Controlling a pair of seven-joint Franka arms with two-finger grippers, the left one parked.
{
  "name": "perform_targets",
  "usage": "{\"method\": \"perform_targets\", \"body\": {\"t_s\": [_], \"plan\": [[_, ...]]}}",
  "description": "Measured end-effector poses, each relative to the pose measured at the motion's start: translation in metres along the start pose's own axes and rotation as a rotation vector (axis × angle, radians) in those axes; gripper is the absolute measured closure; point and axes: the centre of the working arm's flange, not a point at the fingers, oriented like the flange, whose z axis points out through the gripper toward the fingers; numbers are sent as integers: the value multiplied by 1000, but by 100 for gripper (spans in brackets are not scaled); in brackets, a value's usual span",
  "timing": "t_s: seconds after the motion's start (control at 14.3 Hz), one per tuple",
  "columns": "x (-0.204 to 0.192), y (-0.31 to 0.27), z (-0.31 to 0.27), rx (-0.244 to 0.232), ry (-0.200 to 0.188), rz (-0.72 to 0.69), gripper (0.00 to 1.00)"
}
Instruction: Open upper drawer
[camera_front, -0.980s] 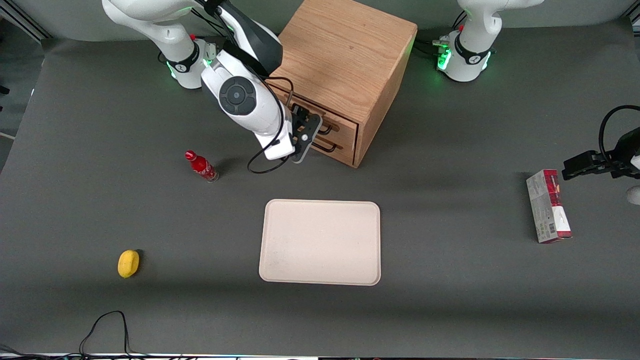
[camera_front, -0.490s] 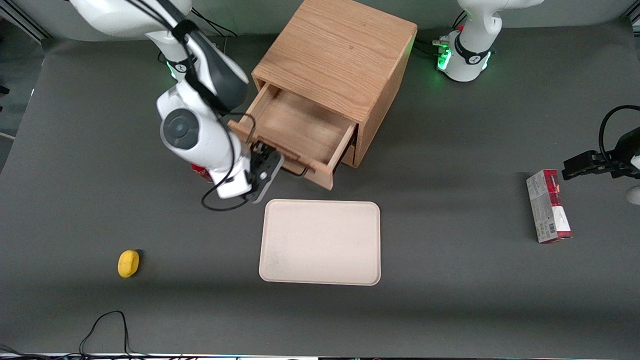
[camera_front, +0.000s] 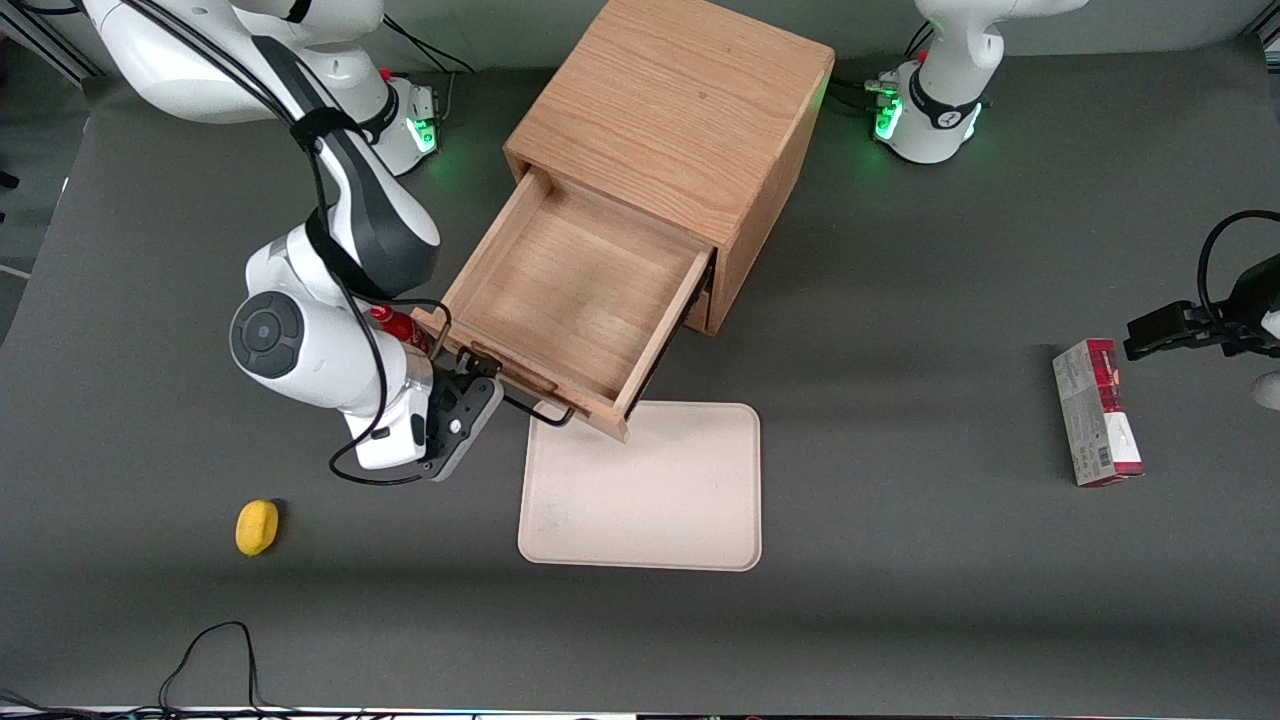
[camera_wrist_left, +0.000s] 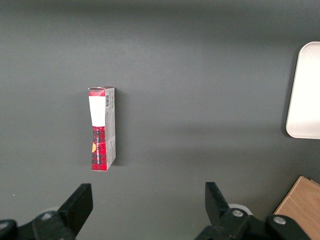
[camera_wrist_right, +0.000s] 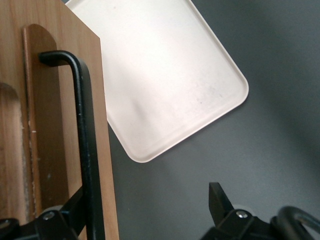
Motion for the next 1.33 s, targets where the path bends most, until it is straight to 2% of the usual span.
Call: {"method": "perform_targets", "body": {"t_s": [0.14, 0.21, 0.28, 0.49, 0.56, 0.63, 0.84, 0.98, 1.12, 1.33], "plan": [[1, 4, -9, -22, 0, -4, 0], [1, 6, -18, -35, -14, -11, 0], [3, 10, -36, -65, -14, -18, 0], [3, 26, -102, -129, 39, 12, 0], [0, 27, -117, -137, 44, 39, 0], [-5, 25, -127, -134, 30, 72, 0], [-39, 15, -166, -120, -71, 273, 0], [-71, 8, -199, -146, -104, 446, 0], [-110, 0, -217, -180, -113, 604, 0], [-166, -25, -216, -227, -64, 810, 0]]}}
